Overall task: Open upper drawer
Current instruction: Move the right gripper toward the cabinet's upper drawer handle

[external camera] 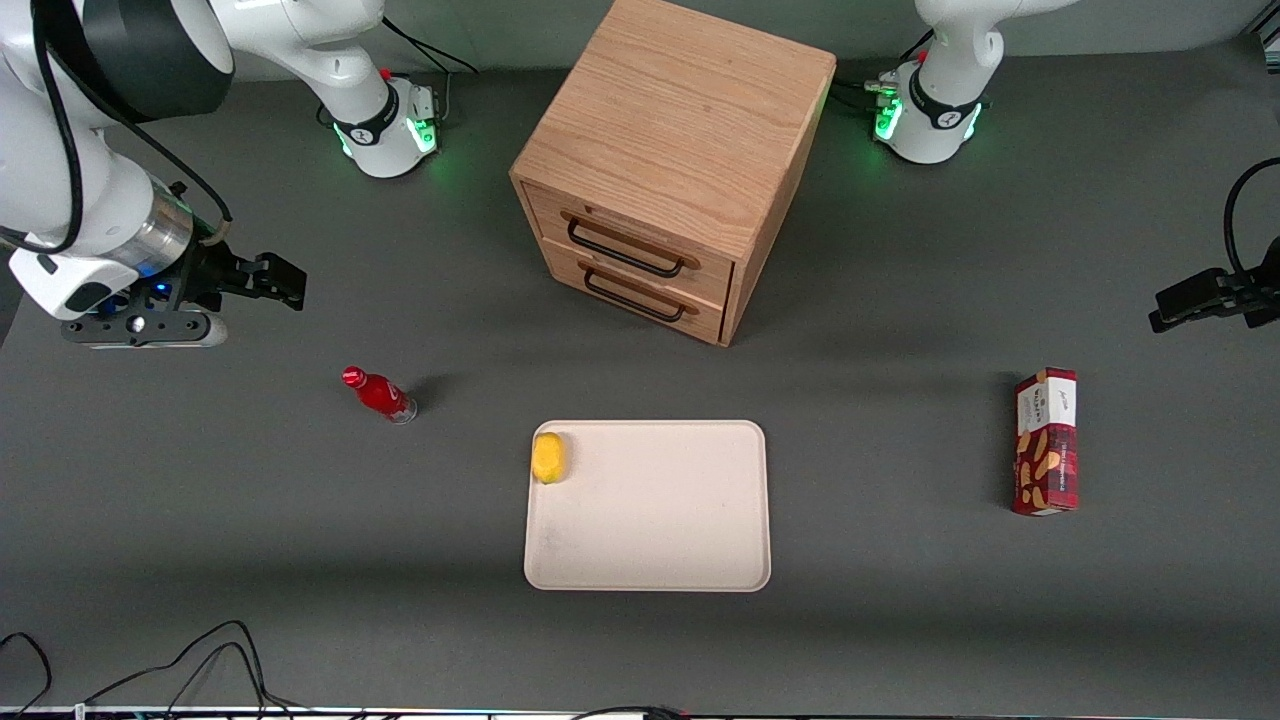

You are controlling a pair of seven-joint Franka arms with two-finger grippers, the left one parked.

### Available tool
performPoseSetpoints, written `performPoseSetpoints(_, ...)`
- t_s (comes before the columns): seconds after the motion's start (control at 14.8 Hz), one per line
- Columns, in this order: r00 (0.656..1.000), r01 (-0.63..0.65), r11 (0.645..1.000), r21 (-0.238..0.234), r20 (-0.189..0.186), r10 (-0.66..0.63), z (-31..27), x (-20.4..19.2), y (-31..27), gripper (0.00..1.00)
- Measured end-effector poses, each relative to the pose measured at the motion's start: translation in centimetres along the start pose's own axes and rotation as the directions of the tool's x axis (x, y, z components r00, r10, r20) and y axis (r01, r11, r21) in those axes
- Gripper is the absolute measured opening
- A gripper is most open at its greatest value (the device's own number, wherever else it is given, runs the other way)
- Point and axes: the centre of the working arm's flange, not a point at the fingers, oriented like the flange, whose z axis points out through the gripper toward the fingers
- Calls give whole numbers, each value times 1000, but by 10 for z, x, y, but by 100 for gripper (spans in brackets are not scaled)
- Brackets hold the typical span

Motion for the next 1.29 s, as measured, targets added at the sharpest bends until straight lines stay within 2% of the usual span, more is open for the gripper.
performPoseSetpoints(0.47,1000,-14,1000,0,-4,14,1,3,-1,100)
performPoseSetpoints(0.74,999,-13,1000,16,-42,14,-9,24,-6,100)
performPoseSetpoints(1.08,997,44,996,81,-70,-38,-18,51,-51,100)
performPoseSetpoints(1.15,996,56,994,93,-69,-50,-19,51,-59,100)
performPoseSetpoints(1.29,995,96,989,113,-42,-92,-20,46,-72,100)
